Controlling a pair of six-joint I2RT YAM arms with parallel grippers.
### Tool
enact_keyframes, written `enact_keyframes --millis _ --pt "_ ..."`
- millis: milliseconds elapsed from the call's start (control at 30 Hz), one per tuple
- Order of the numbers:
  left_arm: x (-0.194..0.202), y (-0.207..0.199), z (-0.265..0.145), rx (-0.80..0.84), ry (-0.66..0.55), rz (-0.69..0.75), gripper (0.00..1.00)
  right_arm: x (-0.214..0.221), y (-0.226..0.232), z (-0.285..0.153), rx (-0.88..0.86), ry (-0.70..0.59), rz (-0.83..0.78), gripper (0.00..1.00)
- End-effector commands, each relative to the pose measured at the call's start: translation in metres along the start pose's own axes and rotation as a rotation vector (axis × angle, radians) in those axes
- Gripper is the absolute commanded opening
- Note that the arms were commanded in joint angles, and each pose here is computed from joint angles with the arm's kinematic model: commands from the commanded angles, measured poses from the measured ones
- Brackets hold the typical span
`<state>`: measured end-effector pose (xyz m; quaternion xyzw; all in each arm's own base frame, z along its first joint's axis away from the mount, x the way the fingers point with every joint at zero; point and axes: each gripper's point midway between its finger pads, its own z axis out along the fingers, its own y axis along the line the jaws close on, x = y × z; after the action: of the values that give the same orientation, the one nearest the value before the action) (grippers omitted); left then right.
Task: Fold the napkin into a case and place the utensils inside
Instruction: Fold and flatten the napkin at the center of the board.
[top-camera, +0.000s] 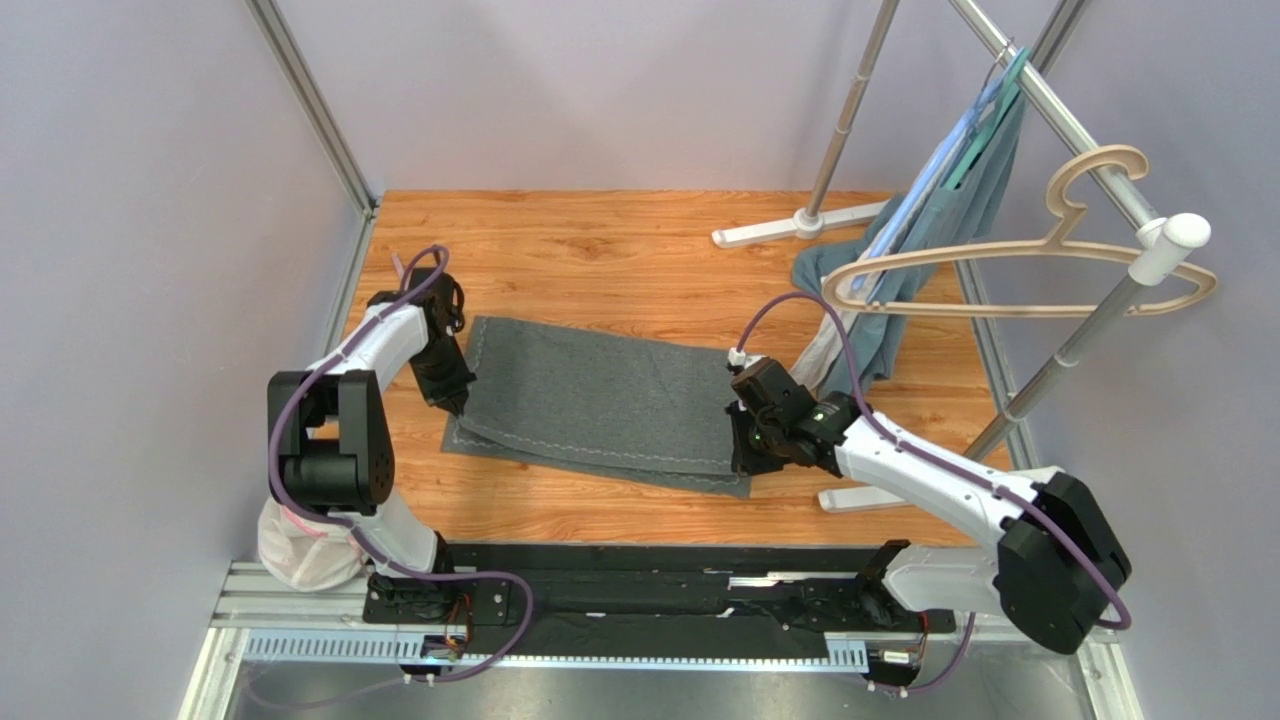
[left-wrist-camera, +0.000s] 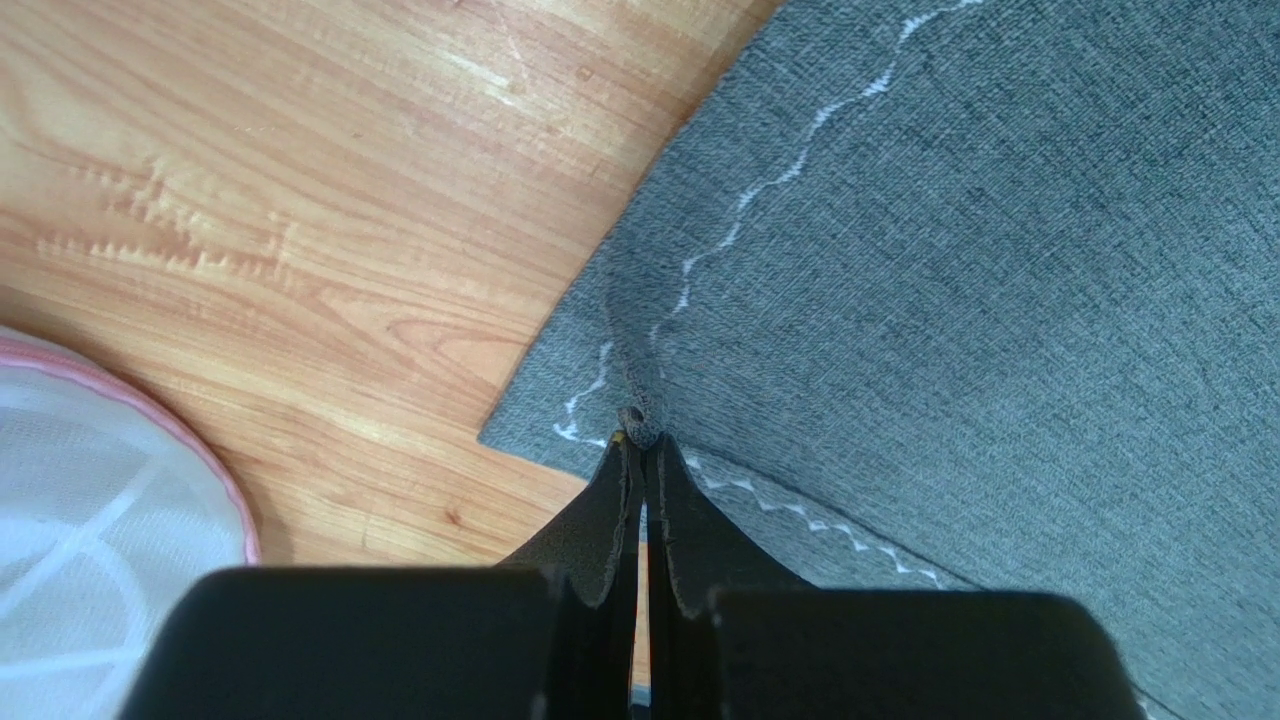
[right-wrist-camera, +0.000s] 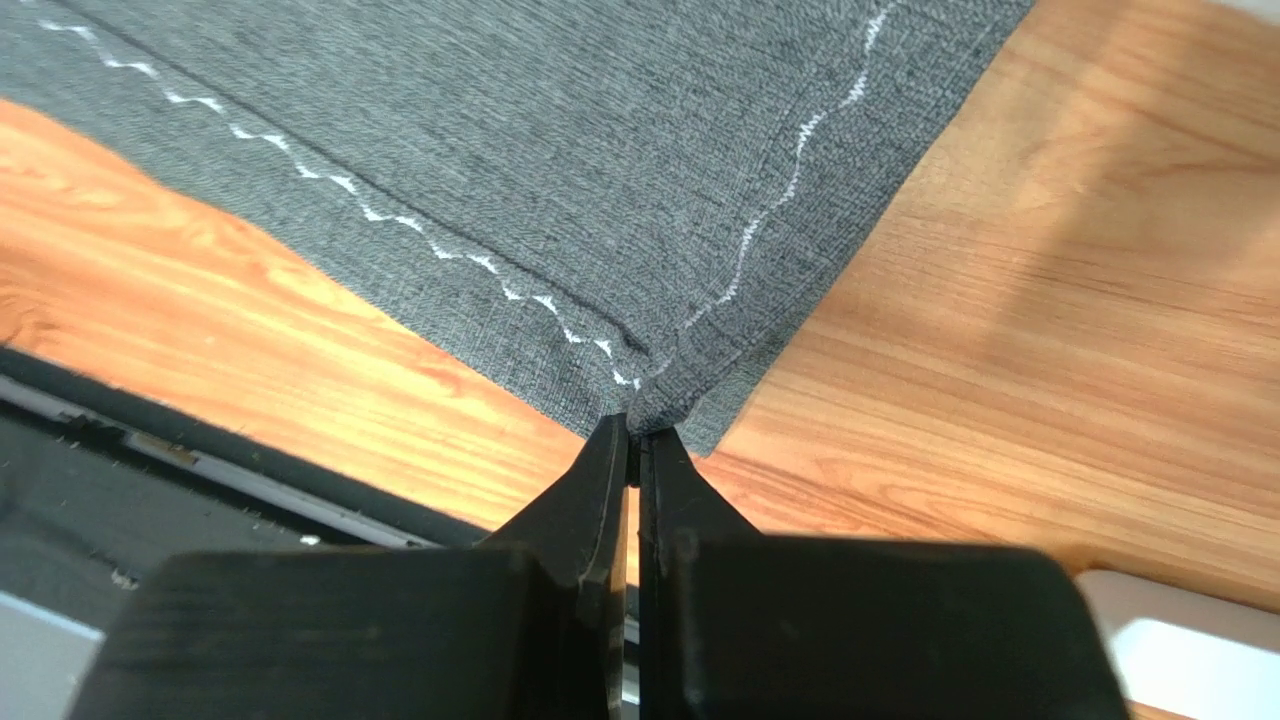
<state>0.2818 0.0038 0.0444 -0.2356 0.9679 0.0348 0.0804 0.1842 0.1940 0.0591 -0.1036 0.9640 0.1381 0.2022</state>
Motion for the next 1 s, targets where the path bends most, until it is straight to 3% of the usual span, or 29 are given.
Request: enact_keyframes --millis 0,967 --pt "-0.001 0.008 -0.013 -0.008 -0.047 -0.002 0.00 -0.007 0.005 -0.023 -0.024 -0.032 -0.033 0.00" --pt "0.023 0.025 0.008 -0.090 0.032 0.018 0.00 0.039 0.009 -0.007 -0.119 0.081 0.047 0.00"
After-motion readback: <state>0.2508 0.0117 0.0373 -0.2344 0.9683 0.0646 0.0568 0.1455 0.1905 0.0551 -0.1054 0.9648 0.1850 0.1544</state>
